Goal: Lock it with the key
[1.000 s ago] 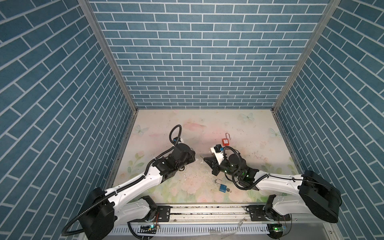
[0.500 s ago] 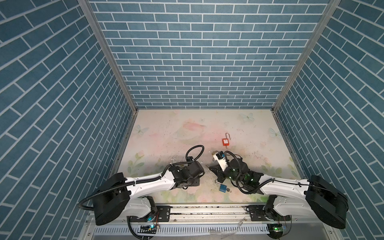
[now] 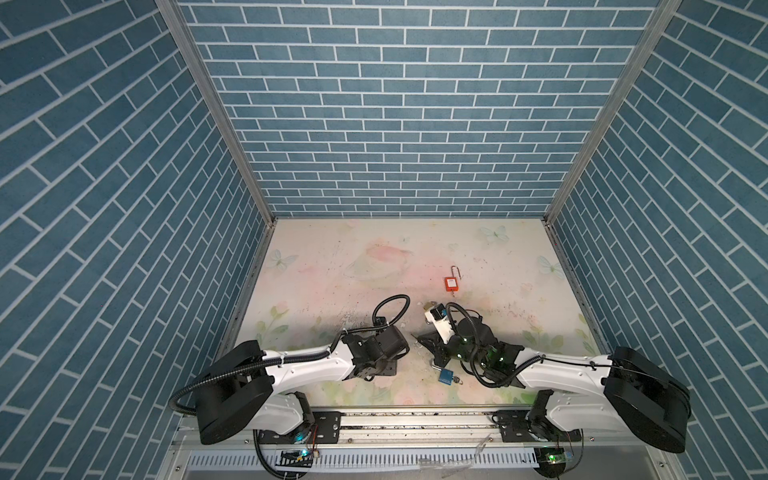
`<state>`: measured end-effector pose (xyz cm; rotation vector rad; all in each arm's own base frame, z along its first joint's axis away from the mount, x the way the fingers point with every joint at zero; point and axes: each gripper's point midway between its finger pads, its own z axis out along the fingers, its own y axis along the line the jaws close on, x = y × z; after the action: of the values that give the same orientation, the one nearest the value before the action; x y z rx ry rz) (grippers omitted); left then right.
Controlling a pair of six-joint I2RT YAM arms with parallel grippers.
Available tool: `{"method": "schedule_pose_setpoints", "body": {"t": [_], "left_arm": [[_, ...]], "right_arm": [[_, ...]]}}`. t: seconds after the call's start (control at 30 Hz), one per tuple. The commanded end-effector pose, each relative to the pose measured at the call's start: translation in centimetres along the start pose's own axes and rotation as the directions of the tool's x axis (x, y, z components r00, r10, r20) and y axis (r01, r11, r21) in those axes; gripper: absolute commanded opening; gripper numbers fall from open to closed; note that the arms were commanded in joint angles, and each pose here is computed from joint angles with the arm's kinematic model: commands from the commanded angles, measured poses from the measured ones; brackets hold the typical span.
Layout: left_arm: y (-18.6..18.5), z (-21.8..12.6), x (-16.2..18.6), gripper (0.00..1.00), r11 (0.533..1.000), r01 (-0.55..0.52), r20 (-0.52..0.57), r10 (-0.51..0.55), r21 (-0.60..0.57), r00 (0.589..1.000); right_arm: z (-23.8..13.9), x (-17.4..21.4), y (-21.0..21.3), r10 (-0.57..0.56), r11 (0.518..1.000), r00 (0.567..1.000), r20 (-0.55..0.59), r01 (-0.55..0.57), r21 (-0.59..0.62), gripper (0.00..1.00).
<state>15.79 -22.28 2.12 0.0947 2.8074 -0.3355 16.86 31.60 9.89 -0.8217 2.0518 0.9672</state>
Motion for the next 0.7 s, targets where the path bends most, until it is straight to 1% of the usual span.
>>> {"method": "schedule_pose_setpoints", "body": {"t": [0.0,0.03,0.07,0.13,0.23,0.37,0.43,0.47,0.5,0.53,0.6,0.67], "left_arm": [[0.4,0.3,0.0,0.44,0.999,-0.036,0.013,0.036,-0.024,0.999],[0.5,0.2,-0.1,0.45,0.999,-0.041,0.015,0.041,-0.028,0.999],[0.4,0.1,-0.3,0.49,0.999,-0.045,0.023,0.045,-0.027,0.999],[0.3,-0.1,-0.5,0.52,0.999,-0.044,0.035,0.045,-0.023,0.998],[0.5,-1.0,-1.2,0.53,0.999,-0.043,0.073,0.044,-0.023,0.996],[0.3,-4.0,-3.7,0.54,0.998,-0.061,0.196,0.062,-0.014,0.979],[0.2,-6.0,-5.2,0.58,0.997,-0.071,0.267,0.07,-0.006,0.961],[0.5,-6.9,-5.9,0.76,0.997,-0.074,0.303,0.074,-0.009,0.95],[1.0,-7.5,-6.3,0.87,0.997,-0.072,0.324,0.073,-0.017,0.943],[2.0,-8.0,-6.7,0.87,0.998,-0.05,0.33,0.055,-0.022,0.942],[4.0,-8.3,-7.6,0.87,1.0,0.013,0.322,-0.016,0.011,0.946],[6.1,-8.2,-8.3,0.88,0.99,0.111,0.314,-0.132,0.084,0.94]], "right_arm": [[0.3,0.0,0.3,0.021,1.0,1.0,-0.008,-0.021,-0.013,0.0],[0.3,0.1,0.3,0.022,1.0,1.0,-0.01,-0.022,-0.012,0.0],[0.3,0.0,0.3,0.022,1.0,1.0,-0.007,-0.022,-0.01,0.0],[0.3,0.1,0.2,0.024,1.0,1.0,-0.009,-0.024,-0.007,0.0],[0.2,0.1,0.1,0.027,1.0,1.0,-0.009,-0.027,0.003,0.0],[0.1,0.0,0.0,0.014,1.0,1.0,-0.009,-0.014,0.007,0.0],[0.0,-0.1,0.2,-0.009,1.0,1.0,-0.005,0.009,-0.001,0.0],[0.0,-0.2,0.3,-0.022,1.0,1.0,-0.001,0.022,-0.004,0.0],[0.0,-0.3,0.3,-0.024,1.0,1.0,0.004,0.024,-0.004,0.0],[0.0,-0.6,0.4,-0.022,1.0,1.0,0.009,0.022,-0.006,0.0],[0.0,-1.2,0.7,-0.027,0.999,0.999,0.021,0.027,-0.017,0.0],[0.1,-1.9,1.3,-0.051,0.998,0.998,0.029,0.052,-0.039,0.0]]}}
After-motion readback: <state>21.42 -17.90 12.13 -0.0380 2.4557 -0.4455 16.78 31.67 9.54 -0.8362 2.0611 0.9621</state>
